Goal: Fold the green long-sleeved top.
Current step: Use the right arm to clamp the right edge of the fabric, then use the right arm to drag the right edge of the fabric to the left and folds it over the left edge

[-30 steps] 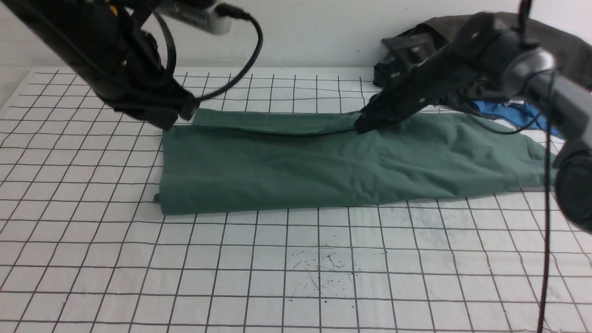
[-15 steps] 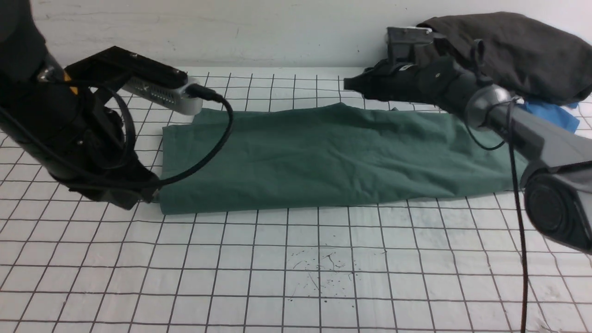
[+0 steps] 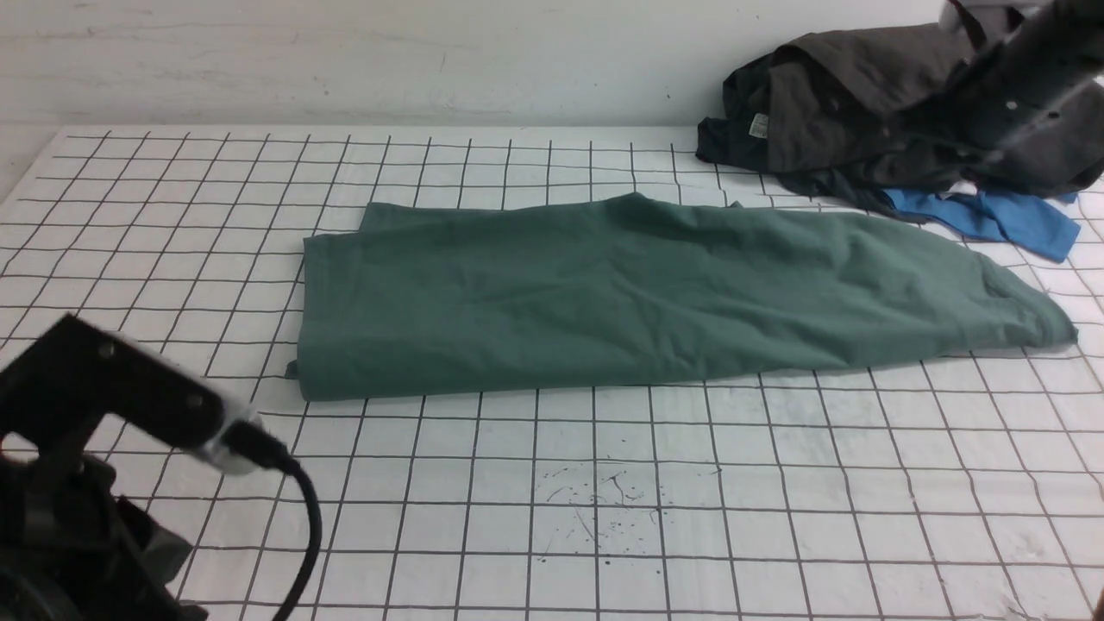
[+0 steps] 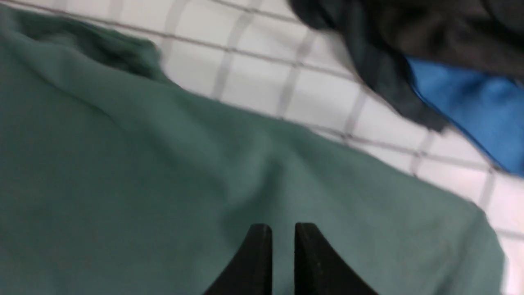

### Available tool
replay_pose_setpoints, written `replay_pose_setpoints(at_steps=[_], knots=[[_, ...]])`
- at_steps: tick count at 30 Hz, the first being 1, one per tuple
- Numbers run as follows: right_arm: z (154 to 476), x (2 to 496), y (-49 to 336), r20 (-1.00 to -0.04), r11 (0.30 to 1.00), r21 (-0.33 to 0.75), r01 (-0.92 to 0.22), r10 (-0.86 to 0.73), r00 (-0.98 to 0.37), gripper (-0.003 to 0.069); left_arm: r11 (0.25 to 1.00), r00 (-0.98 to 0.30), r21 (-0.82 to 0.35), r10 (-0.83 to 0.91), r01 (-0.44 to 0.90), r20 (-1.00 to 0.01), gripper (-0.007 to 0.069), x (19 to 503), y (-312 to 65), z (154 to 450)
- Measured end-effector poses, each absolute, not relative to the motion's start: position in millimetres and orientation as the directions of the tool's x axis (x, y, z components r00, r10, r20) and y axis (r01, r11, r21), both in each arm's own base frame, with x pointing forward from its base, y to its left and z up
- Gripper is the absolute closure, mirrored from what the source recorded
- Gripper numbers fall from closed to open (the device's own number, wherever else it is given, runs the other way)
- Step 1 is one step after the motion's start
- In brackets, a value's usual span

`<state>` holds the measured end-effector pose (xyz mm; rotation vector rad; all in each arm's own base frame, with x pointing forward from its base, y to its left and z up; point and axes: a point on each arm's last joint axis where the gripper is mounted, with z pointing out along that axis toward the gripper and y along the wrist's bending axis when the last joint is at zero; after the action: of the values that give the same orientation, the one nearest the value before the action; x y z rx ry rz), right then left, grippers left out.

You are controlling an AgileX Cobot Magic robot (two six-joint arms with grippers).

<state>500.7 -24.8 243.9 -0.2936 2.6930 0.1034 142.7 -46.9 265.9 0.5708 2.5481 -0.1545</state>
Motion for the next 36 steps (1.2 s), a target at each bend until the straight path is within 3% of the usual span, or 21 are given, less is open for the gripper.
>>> replay_pose_setpoints(at_steps=[1, 4, 6, 7, 8, 14, 20, 22, 25, 28, 29, 31, 33, 36], knots=[[243.9, 500.6, -26.0, -0.422, 0.976, 0.029, -0.216, -0.184, -0.888, 0.0571, 0.906, -0.777, 0.001, 0.364, 0.424, -0.514, 0.0633, 142.0, -46.6, 264.8], [211.5, 483.2, -50.9, -0.279, 0.989, -0.006, -0.145, -0.141, -0.950, 0.0503, 0.916, -0.772, -0.004, 0.335, 0.400, -0.540, 0.0633, 134.1, -44.1, 251.6], [195.8, 474.4, -63.2, -0.216, 0.994, -0.009, -0.110, -0.110, -0.970, 0.0420, 0.920, -0.760, -0.002, 0.321, 0.391, -0.565, 0.0633, 134.5, -43.8, 248.7], [193.7, 473.2, -65.2, -0.208, 0.994, -0.011, -0.104, -0.104, -0.973, 0.0412, 0.921, -0.757, -0.002, 0.318, 0.389, -0.571, 0.0633, 135.0, -43.9, 248.8], [188.2, 469.5, -72.2, -0.184, 0.997, -0.018, -0.076, -0.078, -0.980, 0.0342, 0.924, -0.743, -0.001, 0.308, 0.383, -0.594, 0.0633, 137.2, -44.4, 249.4], [186.4, 464.9, -96.1, -0.176, 0.998, -0.049, 0.035, 0.026, -0.984, 0.0152, 0.926, -0.723, 0.000, 0.294, 0.377, -0.625, 0.0633, 139.8, -44.9, 250.5], [170.4, 466.1, -111.3, -0.174, 0.993, -0.019, 0.117, 0.112, -0.978, 0.0120, 0.927, -0.719, 0.001, 0.292, 0.376, -0.630, 0.0633, 140.3, -45.0, 250.9], [155.4, 469.3, -110.6, -0.164, 0.990, 0.015, 0.142, 0.143, -0.976, 0.0127, 0.927, -0.719, 0.001, 0.292, 0.376, -0.631, 0.0633, 140.4, -45.0, 251.0], [150.8, 472.1, -108.5, -0.175, 0.984, 0.059, 0.167, 0.175, -0.969, 0.0195, 0.927, -0.717, 0.001, 0.291, 0.375, -0.633, 0.0633, 140.5, -45.1, 251.1], [151.3, 473.6, -106.9, -0.188, 0.984, 0.073, 0.160, 0.171, -0.967, 0.0299, 0.927, -0.718, 0.001, 0.291, 0.375, -0.633, 0.0633, 140.5, -45.1, 251.1], [152.6, 474.4, -105.1, -0.192, 0.985, 0.082, 0.153, 0.166, -0.967, 0.0392, 0.927, -0.718, 0.001, 0.291, 0.375, -0.633, 0.0633, 140.5, -45.1, 251.1], [155.2, 475.0, -103.3, -0.197, 0.986, 0.085, 0.143, 0.157, -0.968, 0.0468, 0.927, -0.718, 0.001, 0.291, 0.375, -0.633, 0.0633, 140.5, -45.1, 251.1], [171.7, 474.4, -103.8, -0.218, 0.991, 0.060, 0.117, 0.128, -0.968, 0.0602, 0.927, -0.720, -0.003, 0.288, 0.374, -0.632, 0.0633, 140.4, -45.3, 251.1], [206.0, 469.7, -105.6, -0.253, 0.996, -0.031, 0.089, 0.078, -0.964, 0.0617, 0.927, -0.730, -0.012, 0.287, 0.375, -0.621, 0.0633, 139.2, -45.5, 250.2]])
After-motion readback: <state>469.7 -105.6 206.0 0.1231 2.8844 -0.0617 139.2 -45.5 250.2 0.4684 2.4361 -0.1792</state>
